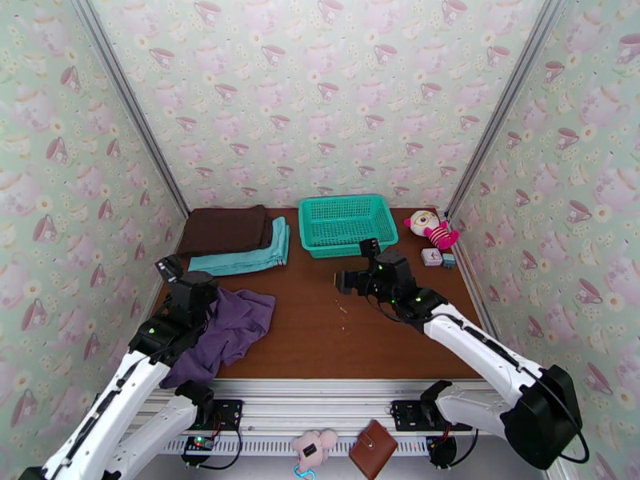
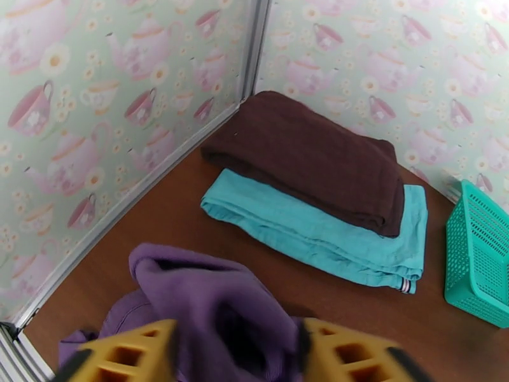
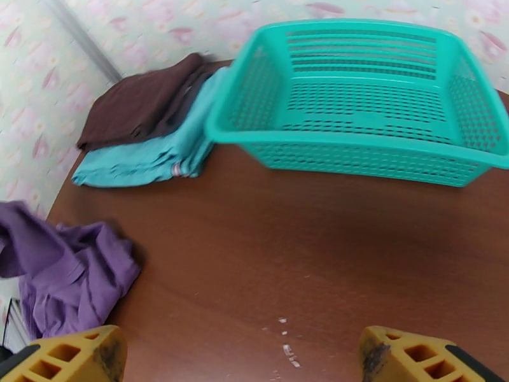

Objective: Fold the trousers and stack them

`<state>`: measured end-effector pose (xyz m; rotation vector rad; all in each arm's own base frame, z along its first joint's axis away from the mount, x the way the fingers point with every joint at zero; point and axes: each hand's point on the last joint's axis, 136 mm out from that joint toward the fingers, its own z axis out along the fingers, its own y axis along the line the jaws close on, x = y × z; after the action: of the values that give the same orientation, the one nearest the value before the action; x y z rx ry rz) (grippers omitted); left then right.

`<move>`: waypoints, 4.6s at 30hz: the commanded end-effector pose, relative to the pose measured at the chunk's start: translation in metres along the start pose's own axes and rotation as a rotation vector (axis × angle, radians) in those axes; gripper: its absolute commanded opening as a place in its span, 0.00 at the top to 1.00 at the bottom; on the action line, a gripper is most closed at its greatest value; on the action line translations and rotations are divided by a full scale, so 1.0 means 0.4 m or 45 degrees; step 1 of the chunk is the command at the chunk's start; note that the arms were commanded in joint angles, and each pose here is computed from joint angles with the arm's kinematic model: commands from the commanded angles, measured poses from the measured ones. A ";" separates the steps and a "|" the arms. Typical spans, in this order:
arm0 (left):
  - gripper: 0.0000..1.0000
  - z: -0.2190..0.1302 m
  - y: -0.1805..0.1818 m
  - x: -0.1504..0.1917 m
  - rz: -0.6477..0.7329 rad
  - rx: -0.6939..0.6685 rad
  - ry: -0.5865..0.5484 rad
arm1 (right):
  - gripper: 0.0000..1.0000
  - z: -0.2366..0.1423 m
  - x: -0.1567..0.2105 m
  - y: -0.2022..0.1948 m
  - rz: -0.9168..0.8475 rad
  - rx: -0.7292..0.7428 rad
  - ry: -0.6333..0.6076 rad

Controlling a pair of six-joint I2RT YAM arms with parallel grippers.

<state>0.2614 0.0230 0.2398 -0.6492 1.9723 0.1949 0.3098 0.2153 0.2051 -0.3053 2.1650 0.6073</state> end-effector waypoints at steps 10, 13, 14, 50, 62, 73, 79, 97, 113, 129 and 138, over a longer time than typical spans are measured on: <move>0.01 -0.029 -0.221 0.429 0.701 0.262 0.494 | 0.01 -0.011 0.022 -0.030 -0.044 0.057 -0.019; 0.08 -0.012 -0.234 0.492 0.782 0.206 0.540 | 0.00 -0.010 0.022 -0.032 -0.048 0.064 -0.019; 0.10 -0.009 -0.243 0.509 0.800 0.209 0.552 | 0.01 -0.010 0.022 -0.033 -0.049 0.069 -0.019; 0.98 -0.061 -0.405 0.112 0.120 0.619 0.201 | 0.01 -0.138 -0.033 -0.166 0.105 0.292 -0.306; 0.30 -0.085 -0.350 0.261 0.279 0.783 0.377 | 0.00 0.009 0.032 -0.023 -0.056 -0.026 -0.009; 0.38 -0.217 -0.358 0.585 0.580 0.953 0.705 | 0.00 0.102 0.130 0.164 -0.210 -0.346 0.189; 0.38 -0.252 -0.378 0.650 0.633 0.983 0.706 | 0.00 0.126 0.170 0.205 -0.257 -0.393 0.284; 1.00 -0.232 -0.248 0.440 0.608 0.691 0.438 | 1.00 0.190 0.188 0.166 -0.282 -0.197 0.365; 1.00 -0.360 -0.284 0.073 0.525 0.945 0.148 | 0.16 0.048 0.107 0.271 -0.295 -0.530 0.123; 1.00 -0.373 -0.304 -0.139 0.525 0.785 -0.073 | 1.00 0.170 0.223 0.356 -0.401 -0.446 0.308; 1.00 -0.285 -0.136 -0.237 0.430 0.386 -0.126 | 0.57 0.127 0.139 0.244 -0.359 -0.193 0.115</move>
<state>0.2400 -0.0633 0.3647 -0.0146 2.0067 0.0702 0.2543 0.3470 0.1589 -0.8246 2.1247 0.7109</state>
